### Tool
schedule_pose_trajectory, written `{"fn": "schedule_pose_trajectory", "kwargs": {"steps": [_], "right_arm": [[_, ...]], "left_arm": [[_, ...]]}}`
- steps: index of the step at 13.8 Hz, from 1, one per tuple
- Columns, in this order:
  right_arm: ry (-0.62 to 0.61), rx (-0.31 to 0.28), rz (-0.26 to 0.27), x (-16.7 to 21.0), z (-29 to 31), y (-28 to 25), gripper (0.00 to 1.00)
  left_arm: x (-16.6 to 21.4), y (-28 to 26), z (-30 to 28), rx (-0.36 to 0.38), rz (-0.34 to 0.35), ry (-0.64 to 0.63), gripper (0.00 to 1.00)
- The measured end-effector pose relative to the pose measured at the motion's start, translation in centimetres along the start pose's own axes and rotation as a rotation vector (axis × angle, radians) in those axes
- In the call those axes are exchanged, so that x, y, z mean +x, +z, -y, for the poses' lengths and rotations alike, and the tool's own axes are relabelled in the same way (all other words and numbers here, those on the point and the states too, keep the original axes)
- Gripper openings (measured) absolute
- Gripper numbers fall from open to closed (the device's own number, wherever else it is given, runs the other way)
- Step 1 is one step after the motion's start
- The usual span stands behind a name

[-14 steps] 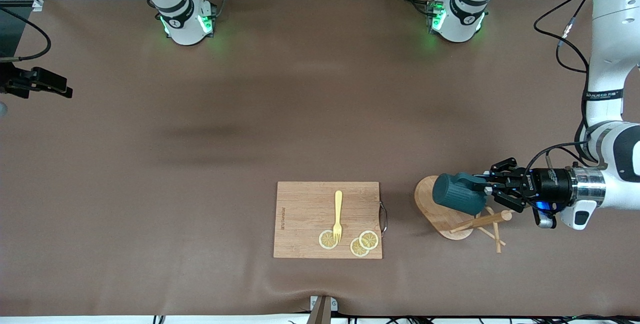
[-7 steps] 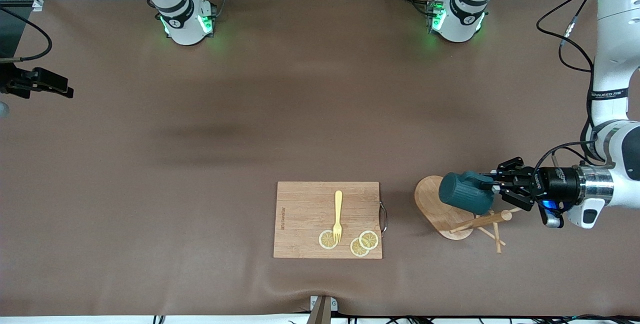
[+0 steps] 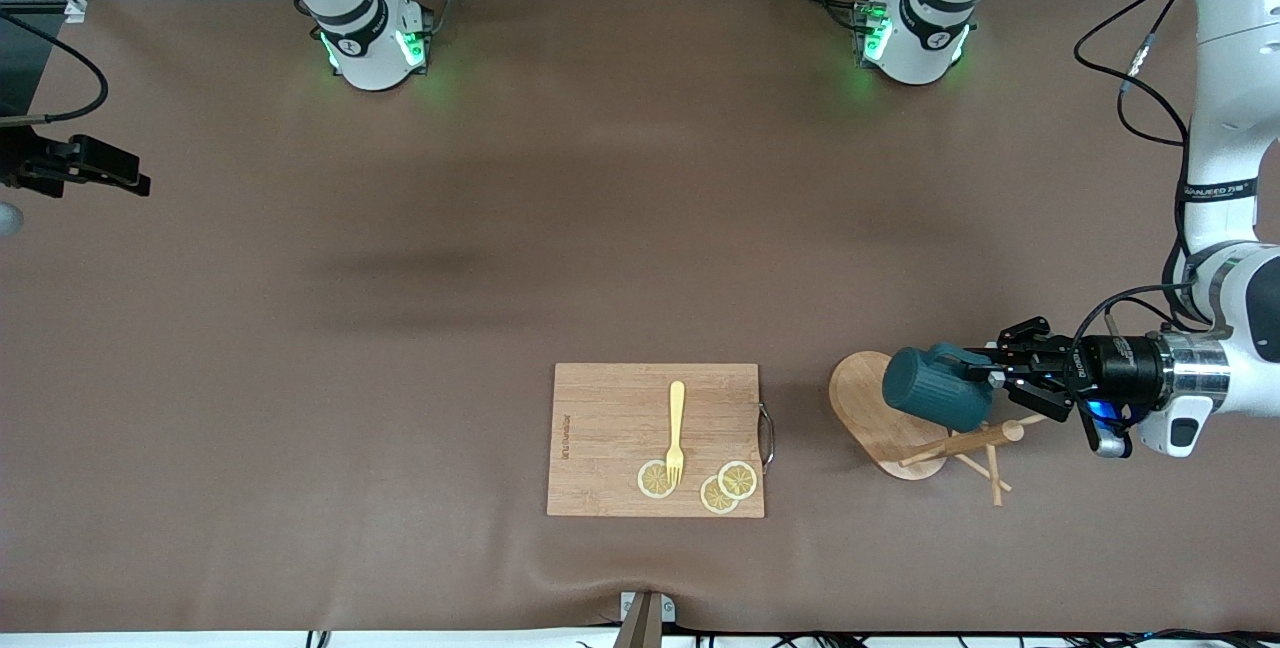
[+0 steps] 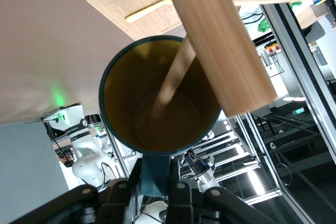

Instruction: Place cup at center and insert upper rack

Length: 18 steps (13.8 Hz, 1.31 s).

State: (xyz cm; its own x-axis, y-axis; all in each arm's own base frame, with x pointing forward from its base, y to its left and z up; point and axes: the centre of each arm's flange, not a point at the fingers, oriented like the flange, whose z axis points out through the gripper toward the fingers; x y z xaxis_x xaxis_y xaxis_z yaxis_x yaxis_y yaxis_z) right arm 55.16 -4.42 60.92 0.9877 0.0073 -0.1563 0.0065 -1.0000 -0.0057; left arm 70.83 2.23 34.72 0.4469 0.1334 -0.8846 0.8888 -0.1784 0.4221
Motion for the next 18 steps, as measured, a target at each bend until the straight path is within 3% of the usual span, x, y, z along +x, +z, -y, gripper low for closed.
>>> {"fn": "schedule_pose_trajectory", "kwargs": {"steps": [8,11,18], "right_arm": [[0.0,0.0,-0.004,0.1,0.0,0.0,1.0],[0.0,-0.003,-0.034,0.4,0.0,-0.3,1.0],[0.021,0.012,-0.032,0.4,0.3,-0.1,1.0]], "left_arm": [[1.5,-0.4,0.8,-0.064,0.09,0.015,0.21],[2.2,-0.3,1.0,-0.07,0.099,0.008,0.21],[3.8,-0.6,2.0,-0.082,0.105,0.021,0.21]]}}
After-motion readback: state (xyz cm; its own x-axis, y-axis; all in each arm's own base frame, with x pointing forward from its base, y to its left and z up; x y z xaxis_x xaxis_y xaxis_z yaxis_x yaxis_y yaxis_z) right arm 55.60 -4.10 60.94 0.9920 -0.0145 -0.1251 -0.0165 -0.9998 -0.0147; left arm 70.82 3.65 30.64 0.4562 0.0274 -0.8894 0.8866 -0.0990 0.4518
